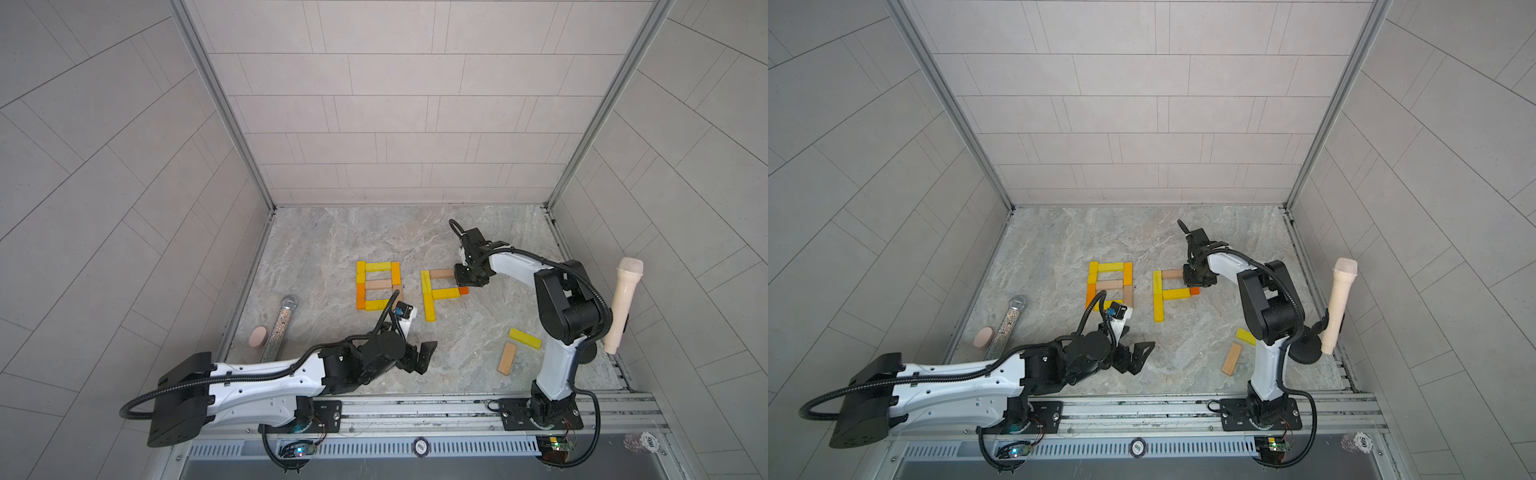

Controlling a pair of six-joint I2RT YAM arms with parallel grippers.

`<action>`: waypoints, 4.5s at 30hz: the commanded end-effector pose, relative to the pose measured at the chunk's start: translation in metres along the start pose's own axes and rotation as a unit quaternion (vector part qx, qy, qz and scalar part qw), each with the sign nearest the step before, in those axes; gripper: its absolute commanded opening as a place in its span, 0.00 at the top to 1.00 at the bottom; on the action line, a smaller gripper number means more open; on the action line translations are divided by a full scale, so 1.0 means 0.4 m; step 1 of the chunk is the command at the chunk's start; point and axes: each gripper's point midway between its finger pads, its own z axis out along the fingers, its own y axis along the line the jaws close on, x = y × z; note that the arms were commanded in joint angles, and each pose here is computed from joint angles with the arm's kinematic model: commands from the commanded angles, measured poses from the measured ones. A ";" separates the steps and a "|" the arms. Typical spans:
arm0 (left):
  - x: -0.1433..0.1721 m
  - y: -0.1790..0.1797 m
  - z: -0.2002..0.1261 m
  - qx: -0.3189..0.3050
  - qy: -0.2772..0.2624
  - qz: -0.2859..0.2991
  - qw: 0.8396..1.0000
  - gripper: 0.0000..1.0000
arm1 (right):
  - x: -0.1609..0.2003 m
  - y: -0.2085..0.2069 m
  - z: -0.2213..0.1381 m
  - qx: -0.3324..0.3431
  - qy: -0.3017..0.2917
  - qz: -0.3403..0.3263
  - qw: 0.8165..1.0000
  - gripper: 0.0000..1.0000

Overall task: Assemble the number 8 with building blocks
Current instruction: Assemble the building block at the center of the board, then pick up the building block from the center of the board.

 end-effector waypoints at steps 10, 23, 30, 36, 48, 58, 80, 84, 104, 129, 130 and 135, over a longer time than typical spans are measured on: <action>-0.009 0.002 0.005 -0.004 -0.009 -0.004 1.000 0.00 | 0.025 -0.019 0.034 0.012 0.019 0.015 1.000 0.60; -0.009 0.001 0.004 -0.002 -0.009 -0.005 1.000 0.00 | 0.017 -0.020 0.029 0.015 0.013 0.021 1.000 0.64; -0.010 -0.001 0.004 -0.001 -0.009 -0.005 1.000 0.00 | 0.013 -0.017 0.029 0.014 0.012 0.021 1.000 0.64; -0.010 -0.001 0.004 -0.001 -0.009 -0.005 1.000 0.00 | 0.017 -0.016 0.034 0.011 0.015 0.023 1.000 0.64; -0.010 -0.001 0.004 0.001 -0.010 -0.006 1.000 0.00 | 0.019 -0.015 0.034 0.009 0.015 0.027 0.999 0.61; -0.016 -0.004 0.000 0.003 -0.013 -0.007 1.000 0.00 | 0.001 -0.015 0.001 0.013 -0.001 0.026 1.000 0.51; -0.027 -0.016 -0.006 0.017 -0.022 -0.011 1.000 0.00 | 0.067 -0.040 -0.193 0.014 -0.061 0.033 0.997 0.46; -0.034 -0.022 -0.011 0.024 -0.027 -0.012 0.999 0.00 | 0.143 -0.076 -0.235 0.031 -0.073 0.046 0.996 0.45; -0.032 -0.055 0.011 0.048 -0.021 -0.011 0.999 0.00 | 0.503 -0.200 -0.232 0.061 -0.061 0.166 0.982 0.29; -0.028 -0.046 0.016 0.042 -0.023 -0.023 0.999 0.00 | 0.549 -0.190 -0.203 0.068 -0.059 0.199 0.976 0.46; -0.028 -0.046 0.015 0.042 -0.024 -0.023 0.999 0.00 | 0.548 -0.189 -0.202 0.068 -0.059 0.200 0.976 0.46; -0.028 -0.043 0.015 0.040 -0.025 -0.025 0.999 0.00 | 0.543 -0.181 -0.192 0.061 -0.057 0.203 0.976 0.47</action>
